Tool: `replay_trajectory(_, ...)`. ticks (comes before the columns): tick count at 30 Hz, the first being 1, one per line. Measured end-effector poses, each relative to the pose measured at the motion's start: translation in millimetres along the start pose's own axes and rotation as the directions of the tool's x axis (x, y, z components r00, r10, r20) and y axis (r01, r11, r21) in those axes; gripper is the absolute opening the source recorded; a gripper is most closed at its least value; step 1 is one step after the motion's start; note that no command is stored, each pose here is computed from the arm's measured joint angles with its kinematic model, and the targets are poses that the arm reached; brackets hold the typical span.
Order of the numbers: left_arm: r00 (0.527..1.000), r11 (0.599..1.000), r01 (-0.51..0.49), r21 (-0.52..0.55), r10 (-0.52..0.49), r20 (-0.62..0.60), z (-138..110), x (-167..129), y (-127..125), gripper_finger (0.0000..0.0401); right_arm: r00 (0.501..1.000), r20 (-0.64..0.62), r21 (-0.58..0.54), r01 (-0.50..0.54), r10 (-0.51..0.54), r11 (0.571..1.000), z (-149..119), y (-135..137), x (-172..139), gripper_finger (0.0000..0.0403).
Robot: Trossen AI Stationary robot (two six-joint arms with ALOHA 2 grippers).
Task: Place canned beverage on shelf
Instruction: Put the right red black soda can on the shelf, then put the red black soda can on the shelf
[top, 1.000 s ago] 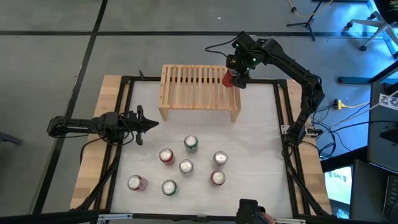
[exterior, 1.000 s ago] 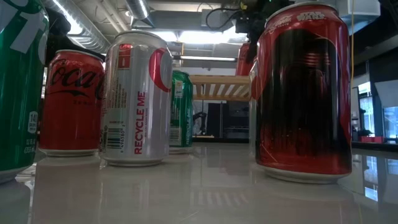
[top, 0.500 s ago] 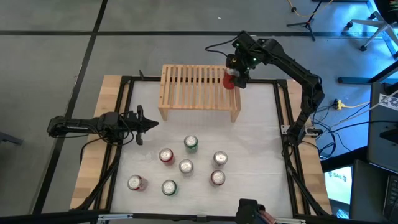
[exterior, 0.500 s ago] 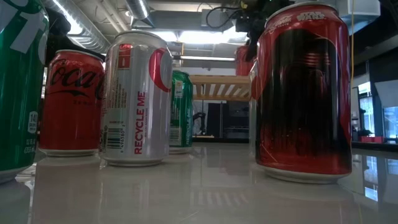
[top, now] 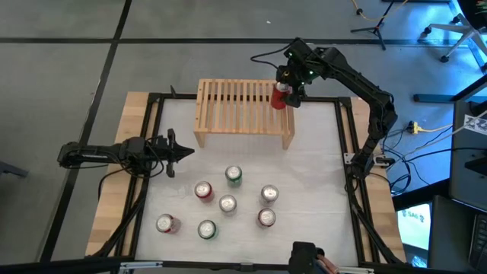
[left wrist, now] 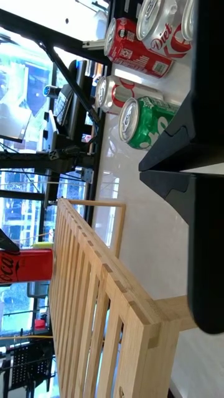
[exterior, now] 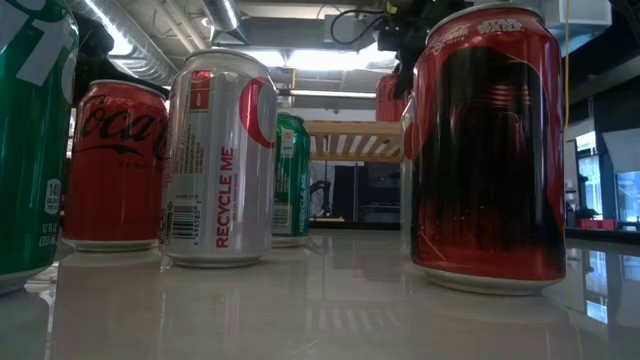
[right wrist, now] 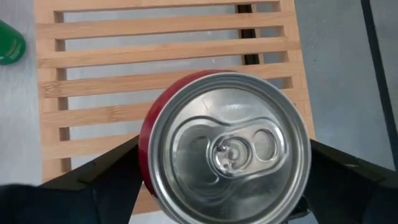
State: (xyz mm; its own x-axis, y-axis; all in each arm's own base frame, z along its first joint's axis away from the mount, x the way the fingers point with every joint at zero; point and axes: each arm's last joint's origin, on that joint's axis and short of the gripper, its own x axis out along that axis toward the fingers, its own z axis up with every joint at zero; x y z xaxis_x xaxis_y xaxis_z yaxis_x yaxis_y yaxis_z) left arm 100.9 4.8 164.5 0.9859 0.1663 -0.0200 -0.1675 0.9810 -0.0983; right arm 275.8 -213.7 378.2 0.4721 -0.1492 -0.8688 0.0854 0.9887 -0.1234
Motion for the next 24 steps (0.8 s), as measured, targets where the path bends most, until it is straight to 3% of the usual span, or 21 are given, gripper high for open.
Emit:
replay_trajectory(10, 1.0, 1.0, 0.0, 0.0, 0.0, 0.0, 0.0, 0.0, 0.0, 0.0, 0.997, -0.039, -0.003, 0.06, -0.06, 0.998, -0.6, -1.4, -3.2, 0.037)
replay_trajectory(24, 1.0, 1.0, 0.0, 0.0, 0.0, 0.001, 0.0, 0.0, 0.0, 0.0, 0.998, -0.016, 0.027, 0.065, -0.064, 0.998, 4.4, 7.0, -55.7, 0.037)
